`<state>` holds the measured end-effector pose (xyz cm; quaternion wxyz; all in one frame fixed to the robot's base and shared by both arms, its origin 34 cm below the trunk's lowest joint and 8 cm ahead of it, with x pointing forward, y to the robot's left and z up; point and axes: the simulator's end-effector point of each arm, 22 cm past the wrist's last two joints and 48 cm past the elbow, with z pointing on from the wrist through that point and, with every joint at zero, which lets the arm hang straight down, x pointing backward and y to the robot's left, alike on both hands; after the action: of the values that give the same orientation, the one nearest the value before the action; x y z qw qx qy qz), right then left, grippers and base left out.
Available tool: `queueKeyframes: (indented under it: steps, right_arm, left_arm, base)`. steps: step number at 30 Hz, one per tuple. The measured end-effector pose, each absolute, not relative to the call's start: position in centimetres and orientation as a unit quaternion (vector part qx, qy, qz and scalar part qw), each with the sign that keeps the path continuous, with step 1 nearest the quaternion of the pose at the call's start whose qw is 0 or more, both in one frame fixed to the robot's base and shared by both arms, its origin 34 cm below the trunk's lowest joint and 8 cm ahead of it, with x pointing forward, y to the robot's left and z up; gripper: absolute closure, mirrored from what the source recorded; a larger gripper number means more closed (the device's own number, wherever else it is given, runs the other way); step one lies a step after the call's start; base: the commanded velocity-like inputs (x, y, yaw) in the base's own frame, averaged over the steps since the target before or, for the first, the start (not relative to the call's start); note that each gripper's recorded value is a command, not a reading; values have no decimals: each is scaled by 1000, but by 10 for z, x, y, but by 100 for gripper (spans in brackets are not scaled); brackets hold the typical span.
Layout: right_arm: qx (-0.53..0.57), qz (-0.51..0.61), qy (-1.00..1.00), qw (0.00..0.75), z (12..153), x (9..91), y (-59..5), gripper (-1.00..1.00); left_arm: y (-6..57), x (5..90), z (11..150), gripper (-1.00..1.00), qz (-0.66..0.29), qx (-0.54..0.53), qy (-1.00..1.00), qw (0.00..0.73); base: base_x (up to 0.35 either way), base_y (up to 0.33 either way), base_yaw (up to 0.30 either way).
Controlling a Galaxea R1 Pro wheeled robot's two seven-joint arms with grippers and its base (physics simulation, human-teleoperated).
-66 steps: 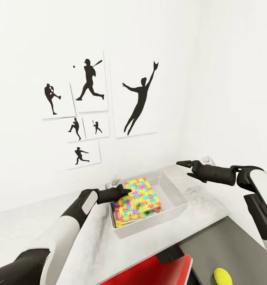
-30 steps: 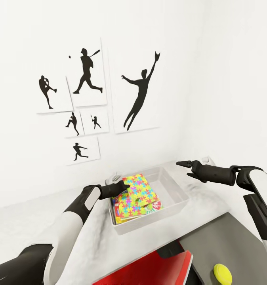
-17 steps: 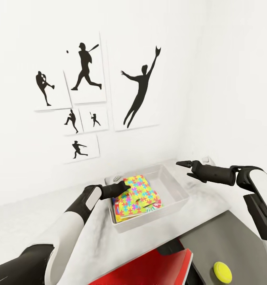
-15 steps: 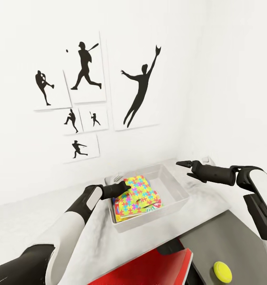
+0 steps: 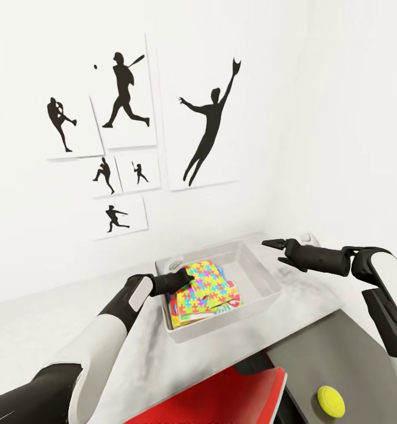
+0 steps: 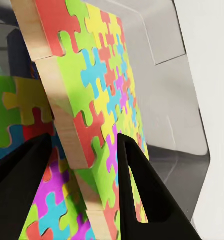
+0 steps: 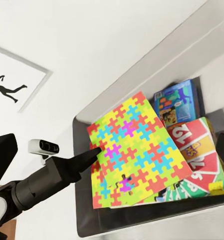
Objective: Put all the toys in the child's room - the three board games (two on the bed and one on the table), the two jigsaw puzzles on the table, and the tennis ball on the table - inside the toy box on the table in the child's room.
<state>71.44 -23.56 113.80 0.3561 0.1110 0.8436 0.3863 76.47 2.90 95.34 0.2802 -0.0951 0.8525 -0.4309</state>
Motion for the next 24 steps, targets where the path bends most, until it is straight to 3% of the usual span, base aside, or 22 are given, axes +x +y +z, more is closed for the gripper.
queueKeyframes:
  steps: [1, 2, 24]
  right_arm:
    - [111, 386, 844, 356, 1138, 714, -236, -100]
    - [111, 386, 844, 356, 1138, 715, -236, -100]
    - [111, 386, 844, 355, 1137, 715, -236, -100]
  left_arm:
    - [29, 765, 953, 100, -431, -95, 852, 280]
    - [29, 765, 953, -100, -431, -96, 852, 280]
    - [32, 774, 982, -100, -440, -68, 844, 301]
  base:
    - [0, 0, 0]
    - [0, 0, 0]
    - [0, 0, 0]
